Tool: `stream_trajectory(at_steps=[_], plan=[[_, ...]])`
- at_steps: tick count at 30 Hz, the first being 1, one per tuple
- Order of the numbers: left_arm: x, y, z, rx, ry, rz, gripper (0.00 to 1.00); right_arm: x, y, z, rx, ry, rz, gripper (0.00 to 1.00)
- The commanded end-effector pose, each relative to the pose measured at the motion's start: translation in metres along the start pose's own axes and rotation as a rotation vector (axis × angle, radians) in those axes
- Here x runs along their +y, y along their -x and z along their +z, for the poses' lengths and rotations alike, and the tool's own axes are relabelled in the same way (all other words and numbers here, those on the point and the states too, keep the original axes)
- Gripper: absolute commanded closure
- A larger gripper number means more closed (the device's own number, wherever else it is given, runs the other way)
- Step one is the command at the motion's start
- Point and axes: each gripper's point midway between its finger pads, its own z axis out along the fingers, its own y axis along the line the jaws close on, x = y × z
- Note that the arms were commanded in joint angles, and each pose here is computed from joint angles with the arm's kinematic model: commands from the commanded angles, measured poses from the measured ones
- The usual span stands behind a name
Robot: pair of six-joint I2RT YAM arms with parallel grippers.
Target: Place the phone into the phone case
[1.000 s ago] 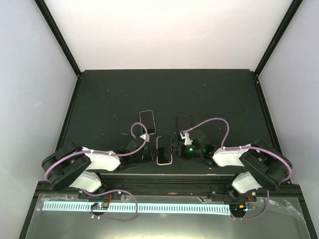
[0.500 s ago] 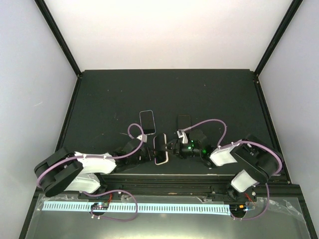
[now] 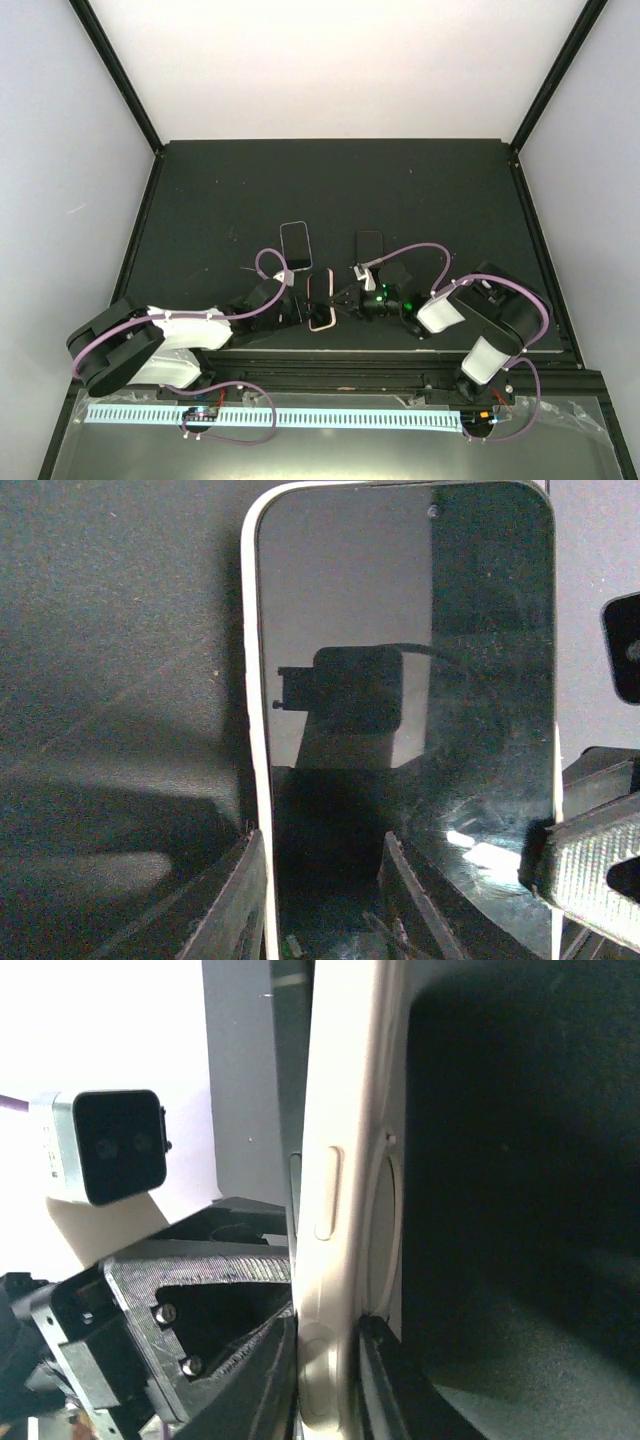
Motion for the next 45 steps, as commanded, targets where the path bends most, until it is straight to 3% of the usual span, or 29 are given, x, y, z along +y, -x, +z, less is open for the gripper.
stream_trajectory(at_steps=[1,8,12,14,21,27,33,40,43,45], plan=[[-0.01,0.001,-0.004,-0.003,-0.026,0.022,0.65,0.019,0.001,0.0,-0.001,0.059,-0.078,0.9],[-0.008,0.0,-0.004,-0.001,-0.019,0.02,0.63,0.008,0.003,-0.001,-0.023,-0.006,-0.109,0.97],[-0.008,0.0,-0.003,-0.001,-0.019,0.017,0.63,0.008,0.005,0.0,-0.011,-0.04,-0.135,0.79],[-0.008,0.0,-0.003,-0.001,-0.02,0.016,0.63,0.008,0.004,0.001,-0.002,-0.044,-0.14,0.77],[-0.017,-0.001,-0.006,0.005,-0.064,0.028,0.61,0.01,0.006,-0.003,-0.018,-0.056,-0.183,0.95],[-0.039,0.008,-0.034,-0.053,-0.189,0.04,0.38,0.047,0.005,-0.023,-0.055,0.029,-0.311,0.96],[-0.071,0.013,-0.071,-0.103,-0.385,0.071,0.32,0.091,-0.01,-0.052,-0.07,0.172,-0.428,0.96],[-0.127,0.01,-0.119,-0.11,-0.701,0.163,0.43,0.145,-0.031,-0.083,-0.052,0.365,-0.53,0.95],[-0.138,0.006,-0.132,-0.102,-0.791,0.183,0.54,0.154,-0.036,-0.091,-0.048,0.403,-0.544,0.95],[-0.144,0.005,-0.141,-0.107,-0.853,0.181,0.67,0.155,-0.038,-0.093,-0.042,0.408,-0.544,0.95]])
